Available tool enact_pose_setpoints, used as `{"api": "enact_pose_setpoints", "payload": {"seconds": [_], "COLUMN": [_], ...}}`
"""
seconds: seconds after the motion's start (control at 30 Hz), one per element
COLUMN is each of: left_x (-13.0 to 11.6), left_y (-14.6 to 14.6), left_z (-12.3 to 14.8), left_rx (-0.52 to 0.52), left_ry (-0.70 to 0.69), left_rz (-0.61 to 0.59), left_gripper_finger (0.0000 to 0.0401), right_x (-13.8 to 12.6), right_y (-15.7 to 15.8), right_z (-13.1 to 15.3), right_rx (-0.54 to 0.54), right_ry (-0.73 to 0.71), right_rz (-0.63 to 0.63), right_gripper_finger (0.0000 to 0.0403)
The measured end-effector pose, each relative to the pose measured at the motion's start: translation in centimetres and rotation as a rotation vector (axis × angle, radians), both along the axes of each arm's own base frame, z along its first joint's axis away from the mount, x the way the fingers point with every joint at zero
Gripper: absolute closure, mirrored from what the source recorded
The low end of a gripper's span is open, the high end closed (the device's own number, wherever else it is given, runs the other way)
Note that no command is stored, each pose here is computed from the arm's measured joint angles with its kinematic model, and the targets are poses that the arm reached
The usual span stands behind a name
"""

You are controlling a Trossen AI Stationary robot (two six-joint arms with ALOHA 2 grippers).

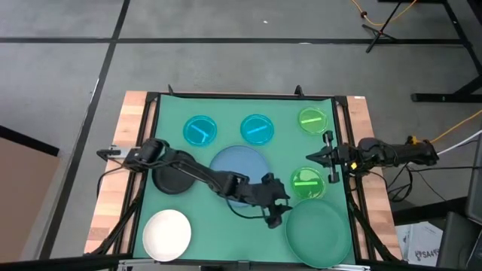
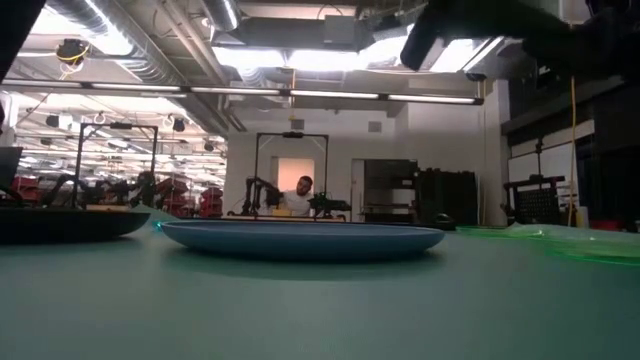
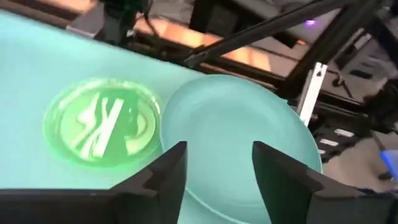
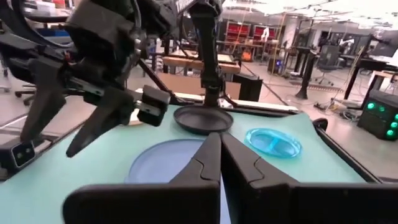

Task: Stack plastic plates
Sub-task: Stack the green plate on the light blue plate

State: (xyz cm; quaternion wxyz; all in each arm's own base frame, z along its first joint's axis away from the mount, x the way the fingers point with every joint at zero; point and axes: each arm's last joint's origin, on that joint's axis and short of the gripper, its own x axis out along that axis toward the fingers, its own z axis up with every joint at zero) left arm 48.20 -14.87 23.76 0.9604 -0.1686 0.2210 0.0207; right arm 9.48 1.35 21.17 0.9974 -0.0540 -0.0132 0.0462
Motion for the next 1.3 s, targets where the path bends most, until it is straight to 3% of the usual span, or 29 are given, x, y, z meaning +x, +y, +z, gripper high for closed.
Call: {"api": "enact_pose_setpoints", "payload": {"seconds": [0.37,0.7,0.93,1.3], "left_x": [0.9,1.8,2.9,2.9], "left_y": [-1.8,-1.4,-1.2,-1.1], "left_z": [-3.4,-7.6,-9.8,-10.9], "left_rx": [-0.056,-0.145,-0.261,-0.252], "left_ry": [0.026,0.082,0.039,0.062], "left_rz": [0.137,0.230,0.191,0.223], "left_gripper_finger": [0.0226,0.0226,0.0226,0.0226], "right_x": [-0.1,-0.1,-0.1,-0.1], "right_y": [0.3,0.2,0.2,0.3], "right_z": [0.0,-0.2,-0.3,-0.2], "right_rx": [0.002,0.002,0.008,0.008], "right_ry": [0.004,0.021,0.027,0.026], "right_rz": [-0.035,-0.071,-0.071,-0.037], "right_gripper_finger": [0.0402,0.0402,0.0402,0.0402]}}
